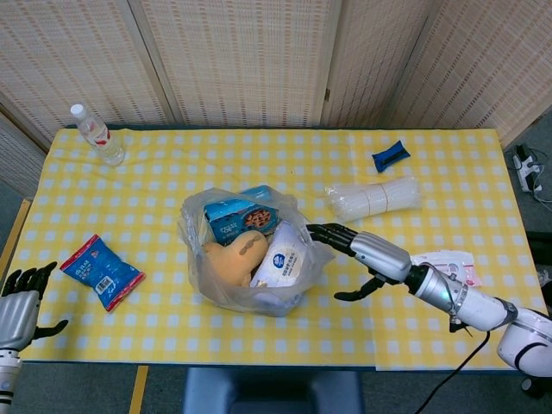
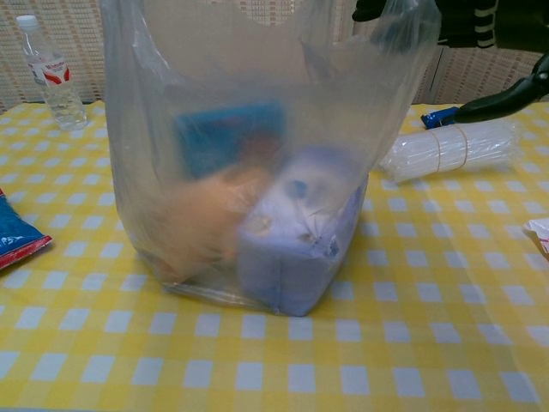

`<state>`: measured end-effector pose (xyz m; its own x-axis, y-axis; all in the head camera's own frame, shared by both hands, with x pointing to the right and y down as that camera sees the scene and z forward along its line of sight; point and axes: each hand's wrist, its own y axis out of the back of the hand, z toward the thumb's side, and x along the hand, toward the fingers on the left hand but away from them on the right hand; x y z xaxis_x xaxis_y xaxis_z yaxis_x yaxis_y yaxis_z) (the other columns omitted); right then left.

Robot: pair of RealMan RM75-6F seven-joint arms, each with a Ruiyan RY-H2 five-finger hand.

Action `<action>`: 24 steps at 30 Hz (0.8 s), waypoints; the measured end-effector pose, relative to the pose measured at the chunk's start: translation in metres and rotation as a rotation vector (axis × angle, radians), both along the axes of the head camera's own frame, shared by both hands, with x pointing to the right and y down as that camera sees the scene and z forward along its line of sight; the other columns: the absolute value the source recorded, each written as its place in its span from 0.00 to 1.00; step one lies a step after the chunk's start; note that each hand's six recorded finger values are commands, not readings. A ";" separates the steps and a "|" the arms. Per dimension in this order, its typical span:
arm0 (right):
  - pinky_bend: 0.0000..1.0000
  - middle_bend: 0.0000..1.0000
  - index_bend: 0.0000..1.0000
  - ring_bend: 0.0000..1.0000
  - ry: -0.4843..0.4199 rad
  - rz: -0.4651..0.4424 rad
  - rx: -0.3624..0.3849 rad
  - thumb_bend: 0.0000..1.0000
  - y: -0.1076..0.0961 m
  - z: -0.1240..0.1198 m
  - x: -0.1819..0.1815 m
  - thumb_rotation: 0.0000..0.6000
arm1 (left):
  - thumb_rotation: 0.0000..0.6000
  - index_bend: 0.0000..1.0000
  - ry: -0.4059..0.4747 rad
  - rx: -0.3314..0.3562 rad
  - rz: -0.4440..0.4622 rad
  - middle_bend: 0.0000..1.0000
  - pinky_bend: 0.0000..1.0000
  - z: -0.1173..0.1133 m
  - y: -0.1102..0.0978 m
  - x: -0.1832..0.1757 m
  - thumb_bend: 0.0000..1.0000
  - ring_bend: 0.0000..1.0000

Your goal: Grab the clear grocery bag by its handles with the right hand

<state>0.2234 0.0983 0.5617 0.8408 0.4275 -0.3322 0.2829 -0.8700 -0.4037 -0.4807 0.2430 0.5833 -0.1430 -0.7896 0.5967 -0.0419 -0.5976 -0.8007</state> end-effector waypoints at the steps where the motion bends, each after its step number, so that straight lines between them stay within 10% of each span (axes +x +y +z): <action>1: 0.00 0.00 0.02 0.00 -0.004 -0.002 0.002 0.25 0.000 0.000 -0.002 1.00 | 1.00 0.01 0.002 0.001 -0.002 0.18 0.01 0.000 0.000 -0.001 0.19 0.11; 24: 0.00 0.00 0.02 0.00 -0.100 -0.046 0.025 0.25 -0.006 -0.001 -0.056 1.00 | 1.00 0.01 0.015 0.029 -0.016 0.18 0.01 -0.011 -0.001 -0.005 0.19 0.11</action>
